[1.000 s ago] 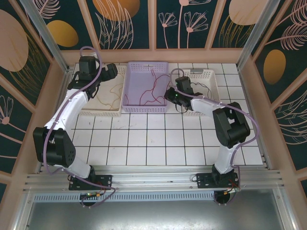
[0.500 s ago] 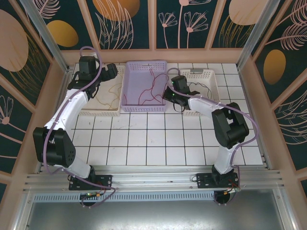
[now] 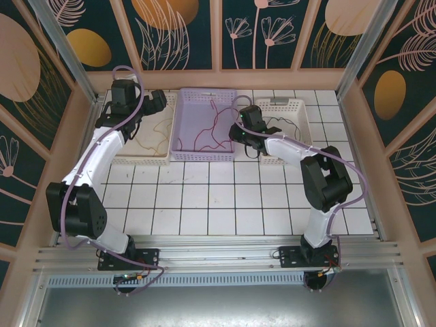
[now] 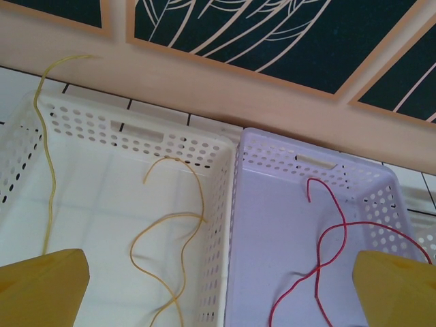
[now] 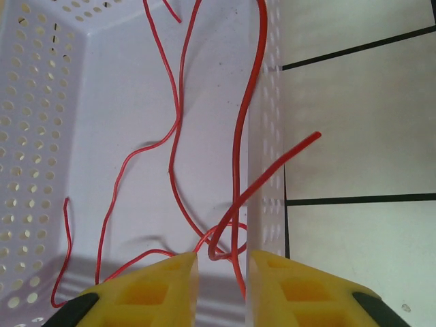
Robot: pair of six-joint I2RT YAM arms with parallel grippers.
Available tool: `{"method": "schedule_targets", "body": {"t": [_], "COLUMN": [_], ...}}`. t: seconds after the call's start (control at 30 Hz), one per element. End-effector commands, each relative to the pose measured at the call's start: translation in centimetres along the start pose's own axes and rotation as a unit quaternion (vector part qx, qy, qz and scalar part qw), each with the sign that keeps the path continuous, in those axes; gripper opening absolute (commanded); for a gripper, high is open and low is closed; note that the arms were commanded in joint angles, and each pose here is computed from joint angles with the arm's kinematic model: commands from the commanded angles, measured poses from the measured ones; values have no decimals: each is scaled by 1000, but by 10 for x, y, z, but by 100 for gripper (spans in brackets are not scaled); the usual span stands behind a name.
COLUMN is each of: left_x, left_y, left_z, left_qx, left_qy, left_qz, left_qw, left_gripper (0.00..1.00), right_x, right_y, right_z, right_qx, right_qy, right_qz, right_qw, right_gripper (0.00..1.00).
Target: Untangle the cables
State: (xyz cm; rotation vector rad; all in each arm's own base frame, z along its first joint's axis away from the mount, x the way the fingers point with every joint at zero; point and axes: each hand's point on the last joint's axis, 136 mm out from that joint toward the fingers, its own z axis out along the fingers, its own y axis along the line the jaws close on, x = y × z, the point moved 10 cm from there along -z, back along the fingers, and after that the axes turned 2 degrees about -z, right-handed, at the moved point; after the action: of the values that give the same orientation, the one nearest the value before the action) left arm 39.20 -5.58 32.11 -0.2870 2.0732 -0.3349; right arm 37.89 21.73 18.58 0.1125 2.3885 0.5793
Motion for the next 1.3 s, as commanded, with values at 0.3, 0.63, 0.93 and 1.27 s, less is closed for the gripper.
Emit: {"method": "schedule_targets", "body": {"t": [0.3, 0.63, 0.93, 1.27], "left_x": [-6, -7, -6, -5], "left_y": [-1, 0, 0, -1], "left_z": [-7, -6, -4, -4], "left_qx": [6, 5, 6, 10], "left_qy": [-14, -13, -9, -7], "left_qz": [-3, -2, -3, -3], "left_qw": [1000, 1000, 1000, 1000], "left_gripper": [99, 98, 98, 99], "right_x": [-9, -21, -35, -19], "right_y": [2, 6, 28, 0], "right_z": [4, -14, -33, -30], "right_qx": [3, 34, 49, 21], "right_qy": [-15, -51, -82, -42], "right_qz": [-3, -25, -64, 4], "right_qw": [1000, 998, 993, 999], "right_gripper": [12, 0, 0, 39]}}
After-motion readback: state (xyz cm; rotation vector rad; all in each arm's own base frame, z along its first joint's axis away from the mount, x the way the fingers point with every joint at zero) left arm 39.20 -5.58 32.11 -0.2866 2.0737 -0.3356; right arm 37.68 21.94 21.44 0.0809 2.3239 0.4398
